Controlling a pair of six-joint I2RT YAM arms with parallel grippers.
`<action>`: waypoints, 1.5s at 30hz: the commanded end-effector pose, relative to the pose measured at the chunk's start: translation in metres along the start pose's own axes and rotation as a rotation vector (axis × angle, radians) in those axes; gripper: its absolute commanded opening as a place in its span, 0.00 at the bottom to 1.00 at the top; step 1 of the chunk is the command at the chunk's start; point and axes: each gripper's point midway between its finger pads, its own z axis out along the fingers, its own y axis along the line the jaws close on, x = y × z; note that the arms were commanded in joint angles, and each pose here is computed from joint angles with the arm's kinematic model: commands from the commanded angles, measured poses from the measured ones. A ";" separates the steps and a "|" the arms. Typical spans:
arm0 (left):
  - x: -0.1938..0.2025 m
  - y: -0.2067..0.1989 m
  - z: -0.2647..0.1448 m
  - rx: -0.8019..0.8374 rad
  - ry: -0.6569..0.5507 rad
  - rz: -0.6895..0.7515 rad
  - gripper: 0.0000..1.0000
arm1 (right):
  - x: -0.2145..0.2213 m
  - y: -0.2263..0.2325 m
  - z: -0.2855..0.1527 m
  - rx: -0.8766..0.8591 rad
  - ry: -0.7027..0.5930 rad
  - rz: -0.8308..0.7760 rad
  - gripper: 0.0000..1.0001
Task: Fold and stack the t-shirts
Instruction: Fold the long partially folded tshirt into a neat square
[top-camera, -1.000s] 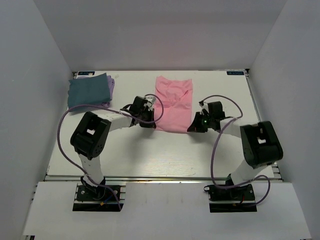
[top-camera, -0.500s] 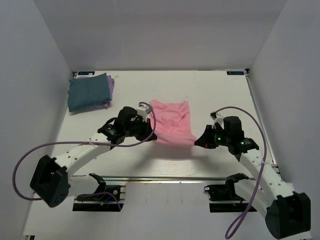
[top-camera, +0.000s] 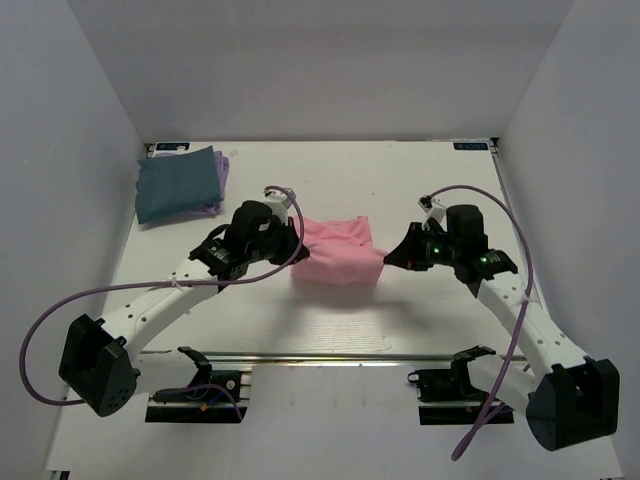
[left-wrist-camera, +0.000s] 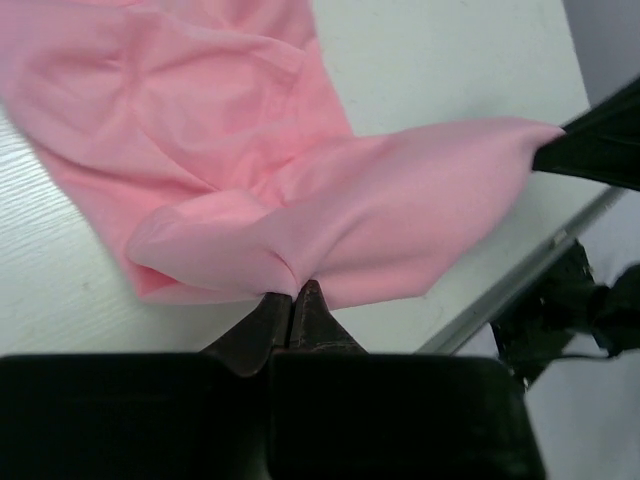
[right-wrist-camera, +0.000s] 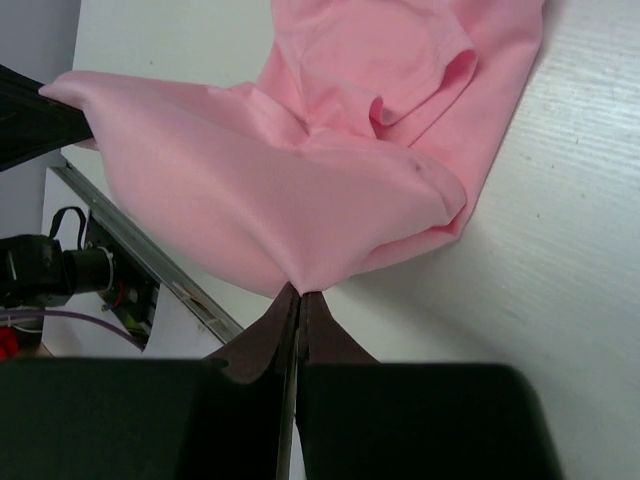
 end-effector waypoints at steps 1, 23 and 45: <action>-0.037 0.026 -0.007 -0.198 -0.122 -0.088 0.01 | -0.051 0.014 0.003 -0.018 -0.111 -0.052 0.00; -0.132 0.098 0.051 -0.535 -0.238 -0.119 0.03 | -0.150 -0.016 0.079 0.035 -0.076 -0.044 0.00; -0.166 0.189 0.155 -0.455 -0.130 -0.221 1.00 | -0.201 -0.091 0.187 -0.004 -0.034 0.109 0.45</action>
